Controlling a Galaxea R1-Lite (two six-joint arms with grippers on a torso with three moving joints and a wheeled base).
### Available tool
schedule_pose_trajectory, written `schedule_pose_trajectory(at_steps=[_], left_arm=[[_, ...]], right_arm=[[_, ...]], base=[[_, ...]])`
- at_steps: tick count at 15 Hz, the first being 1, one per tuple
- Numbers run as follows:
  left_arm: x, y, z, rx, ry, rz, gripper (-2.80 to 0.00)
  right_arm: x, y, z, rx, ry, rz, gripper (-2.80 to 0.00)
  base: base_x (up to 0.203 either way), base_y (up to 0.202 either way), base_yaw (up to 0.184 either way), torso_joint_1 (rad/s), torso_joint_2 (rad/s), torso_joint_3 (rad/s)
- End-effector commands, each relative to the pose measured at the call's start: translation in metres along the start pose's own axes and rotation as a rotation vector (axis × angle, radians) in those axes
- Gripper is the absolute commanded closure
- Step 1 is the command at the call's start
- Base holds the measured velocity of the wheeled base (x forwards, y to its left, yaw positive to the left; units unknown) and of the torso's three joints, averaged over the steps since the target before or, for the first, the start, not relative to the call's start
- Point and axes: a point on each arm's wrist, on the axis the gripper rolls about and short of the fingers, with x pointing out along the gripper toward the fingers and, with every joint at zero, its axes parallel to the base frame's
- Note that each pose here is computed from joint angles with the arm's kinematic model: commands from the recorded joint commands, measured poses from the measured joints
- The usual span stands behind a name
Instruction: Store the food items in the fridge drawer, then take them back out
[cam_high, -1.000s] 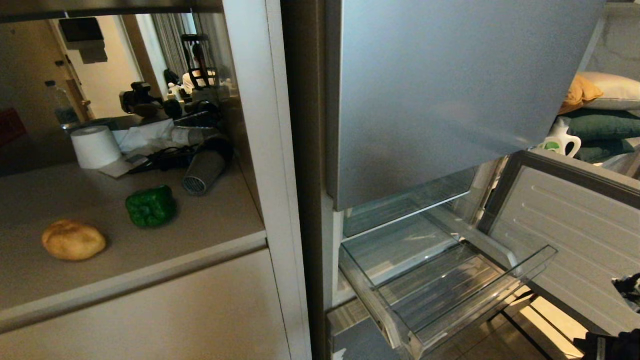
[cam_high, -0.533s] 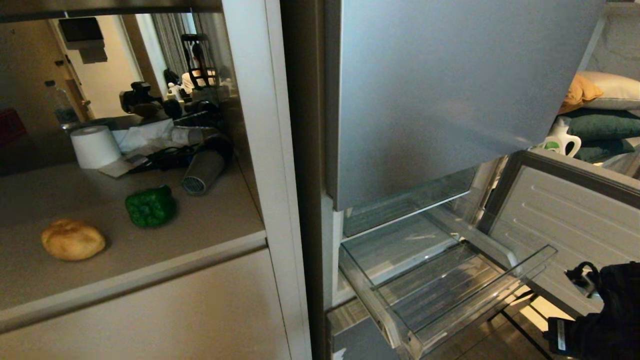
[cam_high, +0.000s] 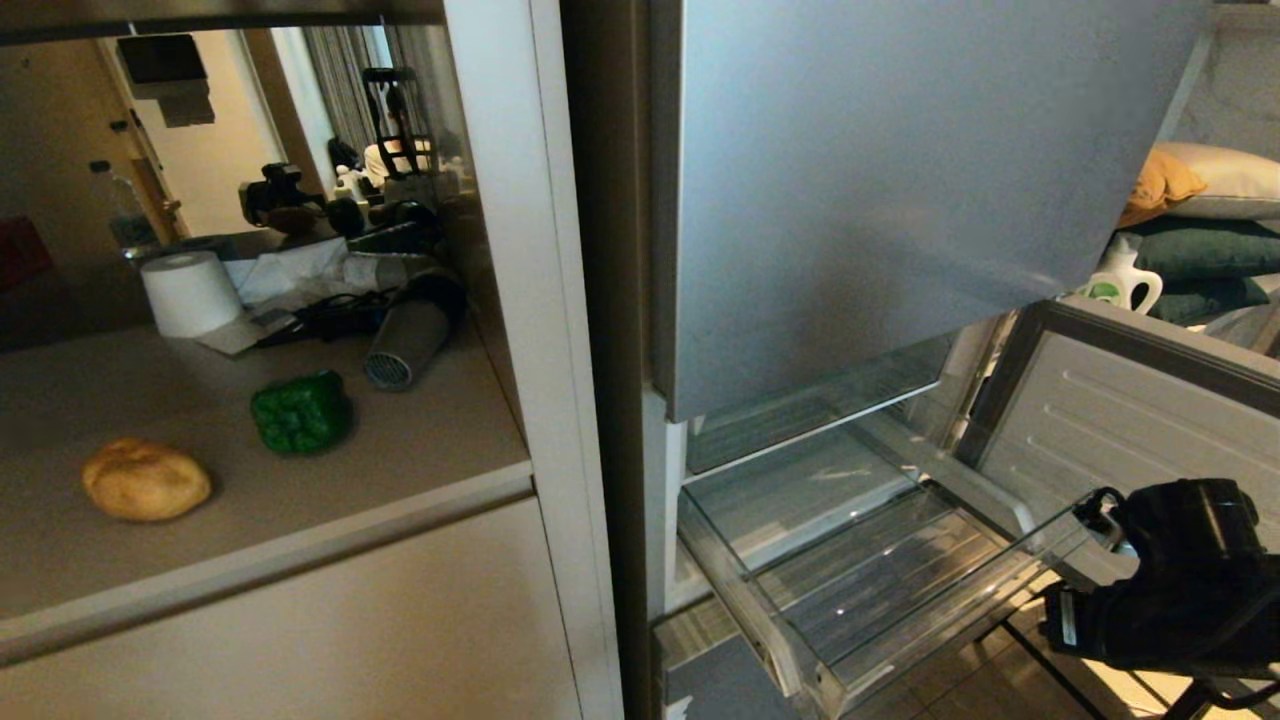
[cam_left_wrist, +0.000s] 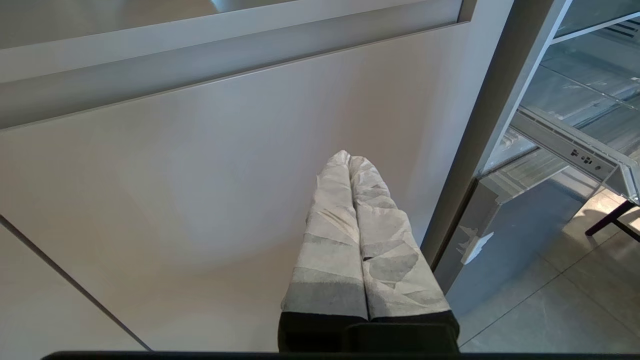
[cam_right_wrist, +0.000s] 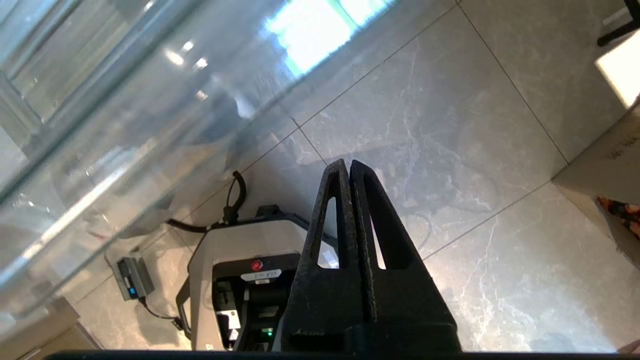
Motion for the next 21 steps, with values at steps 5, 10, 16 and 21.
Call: schedule_pose_trajectory(at_steps=[5, 10, 16, 21], left_arm=[[0.000, 0.000, 0.000, 0.000, 0.000, 0.001, 0.00], [0.000, 0.000, 0.000, 0.000, 0.000, 0.001, 0.00], [0.000, 0.000, 0.000, 0.000, -0.001, 0.001, 0.00], [0.000, 0.000, 0.000, 0.000, -0.001, 0.001, 0.00]], right_arm=[[0.019, 0.007, 0.018, -0.013, -0.003, 0.058, 0.00], [0.042, 0.012, 0.036, -0.022, -0.009, 0.077, 0.00], [0.069, 0.030, 0.060, -0.051, -0.035, 0.166, 0.00], [0.103, 0.051, 0.081, -0.086, -0.101, 0.241, 0.00]], base=[[0.000, 0.000, 0.000, 0.000, 0.00, 0.000], [0.000, 0.000, 0.000, 0.000, 0.00, 0.000], [0.000, 0.000, 0.000, 0.000, 0.00, 0.000], [0.000, 0.000, 0.000, 0.000, 0.00, 0.000]])
